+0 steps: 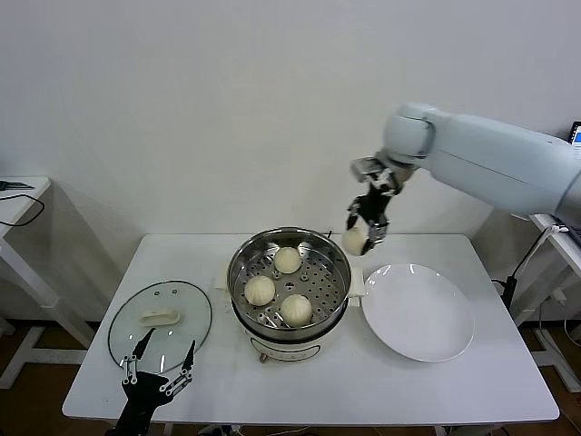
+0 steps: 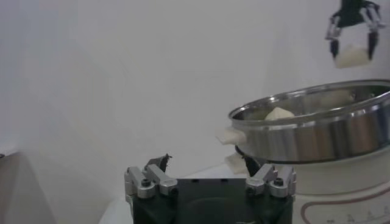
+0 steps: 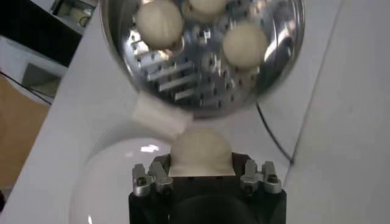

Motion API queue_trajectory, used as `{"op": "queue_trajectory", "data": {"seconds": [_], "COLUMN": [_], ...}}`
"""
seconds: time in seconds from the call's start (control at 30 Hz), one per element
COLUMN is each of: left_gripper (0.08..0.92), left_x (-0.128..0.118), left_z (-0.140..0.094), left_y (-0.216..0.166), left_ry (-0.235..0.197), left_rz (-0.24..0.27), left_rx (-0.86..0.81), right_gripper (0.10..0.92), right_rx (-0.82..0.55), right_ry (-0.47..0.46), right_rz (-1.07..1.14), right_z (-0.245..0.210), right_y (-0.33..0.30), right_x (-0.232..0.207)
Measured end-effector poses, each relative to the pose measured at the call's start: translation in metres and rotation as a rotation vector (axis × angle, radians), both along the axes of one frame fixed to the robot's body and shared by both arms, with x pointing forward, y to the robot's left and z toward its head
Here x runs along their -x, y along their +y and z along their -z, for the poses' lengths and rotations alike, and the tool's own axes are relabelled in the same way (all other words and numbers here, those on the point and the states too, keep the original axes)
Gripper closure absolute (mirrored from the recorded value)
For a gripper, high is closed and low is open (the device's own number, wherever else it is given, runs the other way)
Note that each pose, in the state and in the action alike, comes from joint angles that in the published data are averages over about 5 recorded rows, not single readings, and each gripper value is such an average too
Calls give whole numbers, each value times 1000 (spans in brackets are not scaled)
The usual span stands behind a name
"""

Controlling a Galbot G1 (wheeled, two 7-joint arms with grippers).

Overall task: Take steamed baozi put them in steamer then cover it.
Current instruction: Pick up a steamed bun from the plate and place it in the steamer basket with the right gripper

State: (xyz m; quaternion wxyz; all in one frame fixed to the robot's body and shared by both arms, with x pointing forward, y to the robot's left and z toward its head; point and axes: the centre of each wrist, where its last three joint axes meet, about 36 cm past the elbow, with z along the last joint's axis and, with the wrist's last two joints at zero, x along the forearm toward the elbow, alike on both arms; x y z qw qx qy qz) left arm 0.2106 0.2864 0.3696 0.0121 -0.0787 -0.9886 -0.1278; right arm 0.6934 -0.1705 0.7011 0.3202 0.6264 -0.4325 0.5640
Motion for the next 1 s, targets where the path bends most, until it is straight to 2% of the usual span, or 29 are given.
{"op": "queue_trajectory", "data": {"seconds": [0.33,1.0], "left_gripper": [177,177], "left_x": [-1,-1], "left_z": [0,1], "left_y": [0,4], "left_ry": [-4,-5], "left_rz": [-2,-16], "left_rx": [1,-3], "right_gripper": [369,369], "right_rx": [35,74], "right_ry": [-6,-10], "right_rz": [-40,-45], "right_z": [21,84], "right_y": [54,76], "right_x": [18,24]}}
